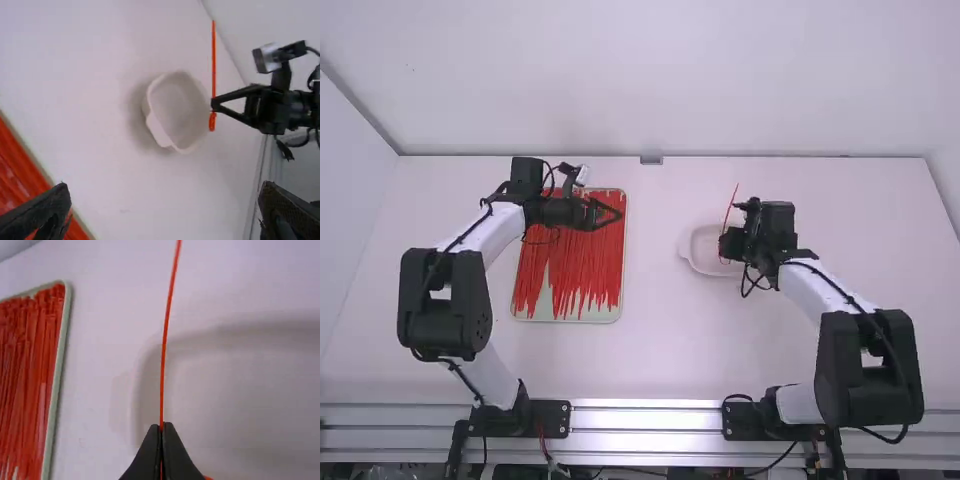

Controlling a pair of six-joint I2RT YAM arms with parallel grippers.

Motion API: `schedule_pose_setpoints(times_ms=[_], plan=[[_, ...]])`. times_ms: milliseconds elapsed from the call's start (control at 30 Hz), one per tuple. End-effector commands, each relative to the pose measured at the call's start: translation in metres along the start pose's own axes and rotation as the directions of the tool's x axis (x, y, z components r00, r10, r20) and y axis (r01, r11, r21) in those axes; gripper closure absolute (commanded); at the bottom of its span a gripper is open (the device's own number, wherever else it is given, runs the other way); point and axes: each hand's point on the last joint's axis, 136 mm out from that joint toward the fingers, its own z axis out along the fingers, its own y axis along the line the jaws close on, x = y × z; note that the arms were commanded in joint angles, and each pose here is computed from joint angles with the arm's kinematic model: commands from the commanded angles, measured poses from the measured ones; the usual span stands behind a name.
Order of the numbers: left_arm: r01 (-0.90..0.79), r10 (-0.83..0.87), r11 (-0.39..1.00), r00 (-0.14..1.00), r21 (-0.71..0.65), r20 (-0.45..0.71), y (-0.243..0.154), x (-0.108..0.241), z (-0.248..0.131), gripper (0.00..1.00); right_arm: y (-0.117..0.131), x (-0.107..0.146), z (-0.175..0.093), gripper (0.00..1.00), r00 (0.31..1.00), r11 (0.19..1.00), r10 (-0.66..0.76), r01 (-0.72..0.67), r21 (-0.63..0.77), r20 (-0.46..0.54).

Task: Fasten the cable tie

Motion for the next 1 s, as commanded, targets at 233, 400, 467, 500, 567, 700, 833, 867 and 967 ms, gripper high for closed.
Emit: schedule_pose_setpoints(times_ms=[233, 400, 467, 500, 567, 700, 833, 867, 967], plan=[[-0.052, 0.05, 0.996, 0.998, 0.068, 0.034, -0.014, -0.014, 0.0, 0.01, -0.013, -0.004, 0.029, 1.0, 0.999, 0.999, 0.038, -0.038, 0.028, -0.013], [-0.048, 0.046, 0.996, 0.998, 0.069, 0.034, -0.015, -0.015, 0.0, 0.01, -0.019, 0.004, 0.056, 1.0, 0.994, 0.998, 0.064, -0.064, 0.007, -0.084], [-0.046, 0.044, 0.997, 0.998, 0.069, 0.035, -0.014, -0.015, -0.001, 0.01, -0.017, 0.004, 0.058, 1.0, 0.994, 0.998, 0.064, -0.064, -0.001, -0.09], [-0.044, 0.042, 0.997, 0.998, 0.065, 0.037, -0.013, -0.015, -0.002, 0.01, -0.015, 0.004, 0.058, 0.85, 0.994, 0.998, 0.059, -0.06, -0.002, -0.091], [-0.045, 0.042, 0.997, 0.998, 0.063, 0.038, -0.012, -0.016, -0.003, 0.01, -0.016, 0.001, 0.058, 0.45, 0.995, 0.998, 0.058, -0.057, 0.012, -0.086], [-0.044, 0.042, 0.997, 0.998, 0.062, 0.038, -0.013, -0.016, -0.003, 0.01, -0.03, -0.002, 0.052, 0.09, 0.987, 0.989, 0.125, -0.117, 0.091, -0.099], [-0.052, 0.051, 0.998, 0.998, 0.026, 0.042, -0.019, -0.019, -0.009, 0.01, -0.02, -0.004, 0.033, 0.01, 0.973, 0.984, 0.154, -0.135, 0.117, -0.174], [-0.052, 0.051, 0.998, 0.998, 0.021, 0.042, -0.019, -0.019, -0.01, 0.01, -0.019, -0.005, 0.031, 0.01, 0.971, 0.984, 0.156, -0.135, 0.12, -0.18], [-0.07, 0.07, 0.998, 0.997, -0.004, 0.045, -0.033, -0.021, -0.02, 0.01, -0.005, -0.012, 0.009, 0.01, 0.966, 0.986, 0.132, -0.105, 0.133, -0.222]])
